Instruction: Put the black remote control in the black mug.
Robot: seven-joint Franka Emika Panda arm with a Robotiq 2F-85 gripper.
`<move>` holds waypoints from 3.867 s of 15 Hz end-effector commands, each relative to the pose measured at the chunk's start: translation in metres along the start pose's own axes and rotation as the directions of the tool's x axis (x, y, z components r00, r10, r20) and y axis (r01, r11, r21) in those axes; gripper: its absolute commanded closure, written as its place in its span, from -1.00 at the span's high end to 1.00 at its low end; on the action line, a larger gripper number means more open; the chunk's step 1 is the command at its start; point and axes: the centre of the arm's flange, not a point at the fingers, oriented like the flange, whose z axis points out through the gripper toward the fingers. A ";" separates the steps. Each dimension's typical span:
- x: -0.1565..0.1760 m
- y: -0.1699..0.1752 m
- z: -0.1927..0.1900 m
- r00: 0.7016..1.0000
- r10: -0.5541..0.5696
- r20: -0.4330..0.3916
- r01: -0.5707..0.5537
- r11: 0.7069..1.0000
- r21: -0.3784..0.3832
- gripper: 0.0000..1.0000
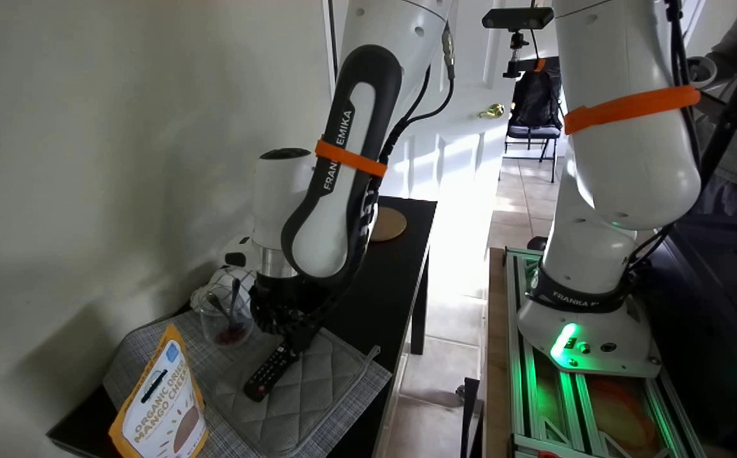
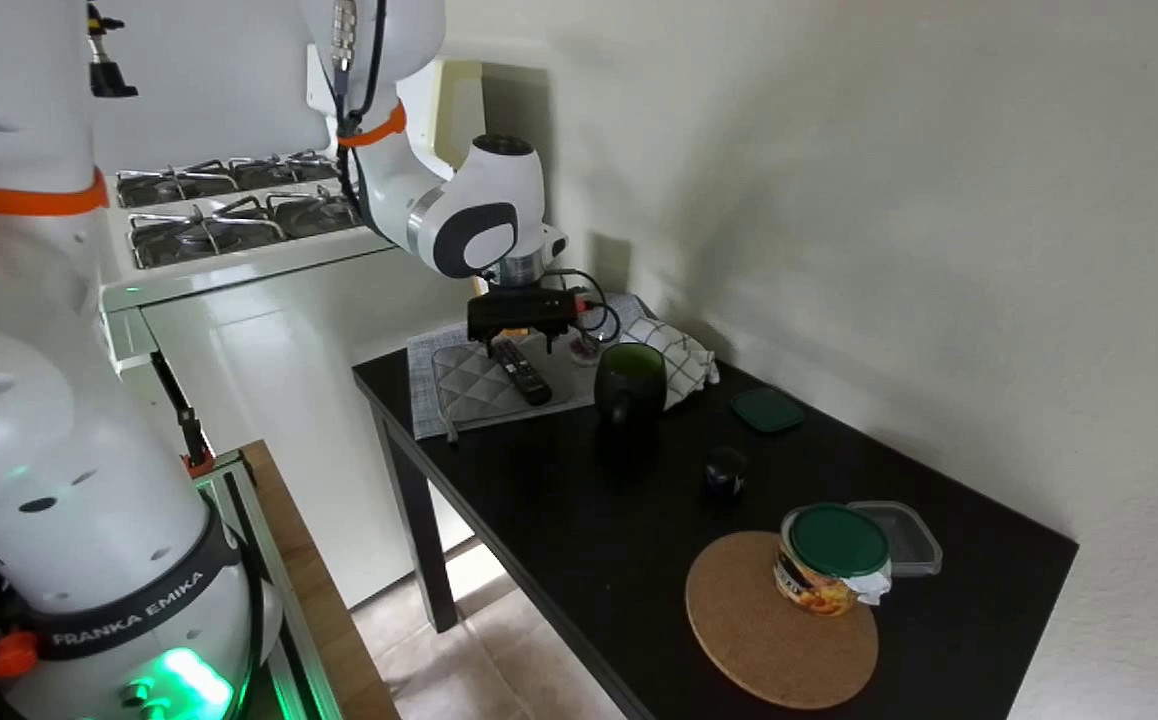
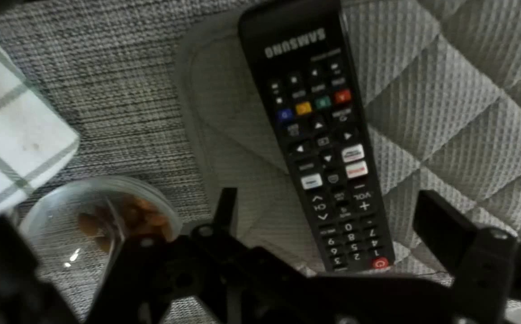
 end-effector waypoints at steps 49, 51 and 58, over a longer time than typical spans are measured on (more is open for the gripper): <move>-0.167 -0.009 -0.242 0.767 0.638 0.071 -0.579 0.735 -0.352 -0.54; -0.163 0.010 -0.231 0.772 0.631 -0.079 -0.621 0.723 -0.303 -0.54; -0.095 0.034 -0.158 0.762 0.497 -0.414 -0.604 0.776 -0.180 -0.54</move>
